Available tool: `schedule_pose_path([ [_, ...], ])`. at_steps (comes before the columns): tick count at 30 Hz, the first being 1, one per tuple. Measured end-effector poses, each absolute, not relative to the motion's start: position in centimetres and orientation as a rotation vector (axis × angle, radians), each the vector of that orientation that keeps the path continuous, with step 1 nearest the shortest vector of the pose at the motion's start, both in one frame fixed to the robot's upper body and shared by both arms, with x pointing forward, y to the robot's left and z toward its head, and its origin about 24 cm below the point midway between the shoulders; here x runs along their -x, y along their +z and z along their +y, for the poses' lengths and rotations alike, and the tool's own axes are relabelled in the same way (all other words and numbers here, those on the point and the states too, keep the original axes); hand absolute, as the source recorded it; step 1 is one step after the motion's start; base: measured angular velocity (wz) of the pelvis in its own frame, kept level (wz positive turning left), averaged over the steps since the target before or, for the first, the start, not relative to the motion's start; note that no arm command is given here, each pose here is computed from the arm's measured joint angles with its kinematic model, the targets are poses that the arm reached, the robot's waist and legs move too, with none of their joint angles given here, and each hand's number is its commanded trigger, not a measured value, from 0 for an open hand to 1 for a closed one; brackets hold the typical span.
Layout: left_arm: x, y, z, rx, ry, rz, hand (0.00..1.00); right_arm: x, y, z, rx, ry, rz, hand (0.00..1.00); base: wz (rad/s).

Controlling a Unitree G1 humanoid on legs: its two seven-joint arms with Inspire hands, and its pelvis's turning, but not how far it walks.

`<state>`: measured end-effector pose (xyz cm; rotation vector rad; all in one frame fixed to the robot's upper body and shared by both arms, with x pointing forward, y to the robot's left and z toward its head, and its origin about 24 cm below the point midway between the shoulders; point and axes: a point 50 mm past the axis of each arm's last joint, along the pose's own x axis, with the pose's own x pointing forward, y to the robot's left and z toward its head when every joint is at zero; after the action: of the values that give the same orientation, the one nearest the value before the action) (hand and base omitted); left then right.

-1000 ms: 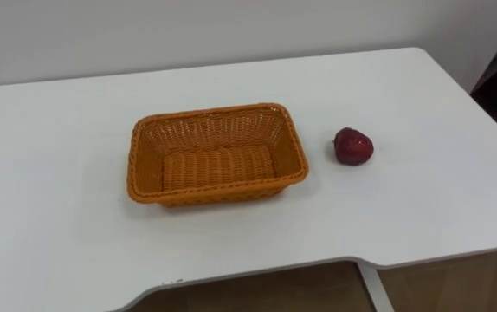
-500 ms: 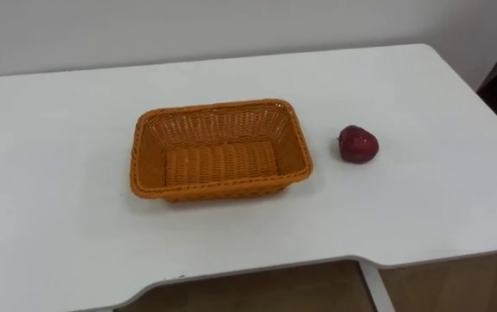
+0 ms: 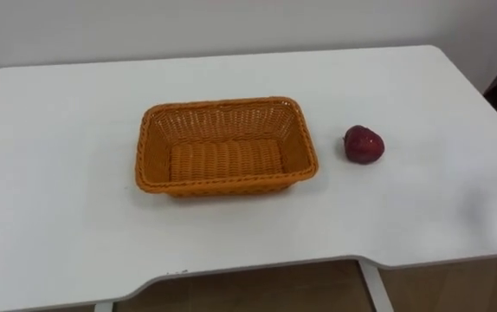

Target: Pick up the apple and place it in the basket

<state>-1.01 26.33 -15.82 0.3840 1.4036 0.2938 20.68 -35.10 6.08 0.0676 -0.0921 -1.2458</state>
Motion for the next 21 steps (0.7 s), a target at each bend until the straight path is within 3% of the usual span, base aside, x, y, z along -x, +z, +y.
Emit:
schedule_pose_path([
  [8, 1.0, -15.7, 26.8, -0.383, 0.278, 1.406, 0.00, -22.8, 2.9, -32.4, 0.015, -0.828, 0.085, 0.00, 0.00],
  [21, 1.0, -15.6, 27.0, -0.395, 0.273, 1.393, 0.00, -22.9, -0.4, -30.7, 0.050, -0.582, 0.240, 0.00, 0.00],
])
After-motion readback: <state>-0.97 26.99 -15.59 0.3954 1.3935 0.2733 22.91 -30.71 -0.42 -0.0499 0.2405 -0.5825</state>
